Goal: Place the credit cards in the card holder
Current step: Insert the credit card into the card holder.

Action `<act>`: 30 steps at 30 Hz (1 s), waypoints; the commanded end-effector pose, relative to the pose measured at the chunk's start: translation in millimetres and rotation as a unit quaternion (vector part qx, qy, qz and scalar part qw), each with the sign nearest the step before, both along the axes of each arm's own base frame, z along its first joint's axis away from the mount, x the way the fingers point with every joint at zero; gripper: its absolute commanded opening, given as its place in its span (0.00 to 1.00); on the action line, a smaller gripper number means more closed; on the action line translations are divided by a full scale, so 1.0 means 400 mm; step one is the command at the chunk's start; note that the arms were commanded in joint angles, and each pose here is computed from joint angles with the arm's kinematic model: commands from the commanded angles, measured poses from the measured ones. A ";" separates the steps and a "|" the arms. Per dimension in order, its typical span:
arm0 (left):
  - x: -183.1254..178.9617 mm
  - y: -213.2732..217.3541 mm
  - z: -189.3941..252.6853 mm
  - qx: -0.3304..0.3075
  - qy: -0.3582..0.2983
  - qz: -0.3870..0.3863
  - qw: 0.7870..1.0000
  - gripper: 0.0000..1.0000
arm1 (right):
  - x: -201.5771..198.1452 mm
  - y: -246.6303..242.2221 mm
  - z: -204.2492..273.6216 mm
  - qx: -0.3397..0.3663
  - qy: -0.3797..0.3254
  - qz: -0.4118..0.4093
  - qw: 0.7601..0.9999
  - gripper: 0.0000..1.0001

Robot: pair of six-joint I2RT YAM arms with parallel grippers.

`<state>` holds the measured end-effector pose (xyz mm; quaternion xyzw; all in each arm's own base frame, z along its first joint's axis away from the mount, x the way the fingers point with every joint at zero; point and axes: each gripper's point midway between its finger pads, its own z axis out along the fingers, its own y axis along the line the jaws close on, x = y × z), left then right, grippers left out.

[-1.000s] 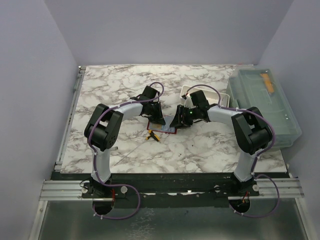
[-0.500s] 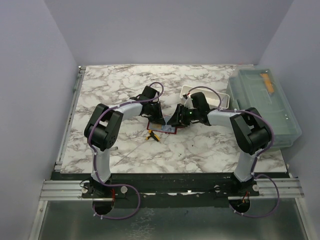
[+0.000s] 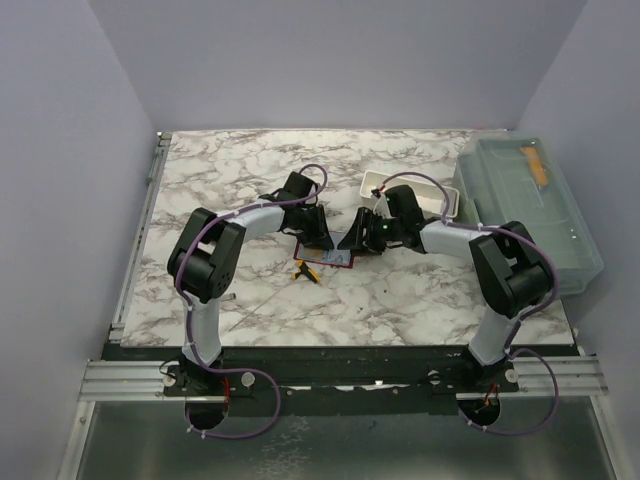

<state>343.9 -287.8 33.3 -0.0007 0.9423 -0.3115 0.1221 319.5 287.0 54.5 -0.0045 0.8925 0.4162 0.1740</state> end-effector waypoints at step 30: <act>-0.066 0.078 -0.170 0.086 0.084 0.017 0.993 0.00 | 0.010 -0.031 -0.034 -0.032 0.013 -0.005 0.999 0.43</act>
